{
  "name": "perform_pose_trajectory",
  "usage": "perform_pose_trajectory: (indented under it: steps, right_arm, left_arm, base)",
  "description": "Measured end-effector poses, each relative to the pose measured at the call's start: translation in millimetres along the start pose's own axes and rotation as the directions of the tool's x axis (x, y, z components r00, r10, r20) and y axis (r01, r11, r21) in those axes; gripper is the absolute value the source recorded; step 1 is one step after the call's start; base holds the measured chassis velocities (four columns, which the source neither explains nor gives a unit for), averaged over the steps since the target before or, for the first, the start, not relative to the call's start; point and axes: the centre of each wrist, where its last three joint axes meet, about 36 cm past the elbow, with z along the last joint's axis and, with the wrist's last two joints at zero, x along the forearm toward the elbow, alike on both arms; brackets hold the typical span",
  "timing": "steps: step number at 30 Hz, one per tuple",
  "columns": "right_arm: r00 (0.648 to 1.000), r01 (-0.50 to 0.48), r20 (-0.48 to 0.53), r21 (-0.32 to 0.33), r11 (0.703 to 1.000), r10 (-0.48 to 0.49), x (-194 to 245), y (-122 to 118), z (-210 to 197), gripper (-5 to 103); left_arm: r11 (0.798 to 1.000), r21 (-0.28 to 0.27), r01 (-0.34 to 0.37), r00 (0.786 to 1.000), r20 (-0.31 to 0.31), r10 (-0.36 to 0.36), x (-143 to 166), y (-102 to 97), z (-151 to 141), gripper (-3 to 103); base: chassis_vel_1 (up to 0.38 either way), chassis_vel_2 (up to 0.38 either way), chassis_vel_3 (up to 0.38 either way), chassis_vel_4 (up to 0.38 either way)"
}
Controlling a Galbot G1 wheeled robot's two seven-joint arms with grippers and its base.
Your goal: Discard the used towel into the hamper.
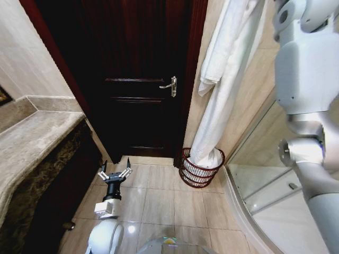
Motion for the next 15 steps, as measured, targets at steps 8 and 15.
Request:
perform_pose_trajectory:
  steps: [8,15]
  right_arm:
    - [0.998,-0.006,-0.058,0.016,1.000,0.007,41,1,39,6]
    - [0.991,-0.022,-0.131,0.037,0.999,0.027,78,-16,82,6]
  left_arm:
    - [1.000,0.000,0.004,1.000,-0.006,-0.004,1,0.2,4,100]
    - [1.000,0.003,-0.004,1.000,-0.012,0.004,1,-3.5,7,100]
  base:
    - [0.000,0.000,0.000,0.000]
    - [0.000,0.000,0.000,0.000]
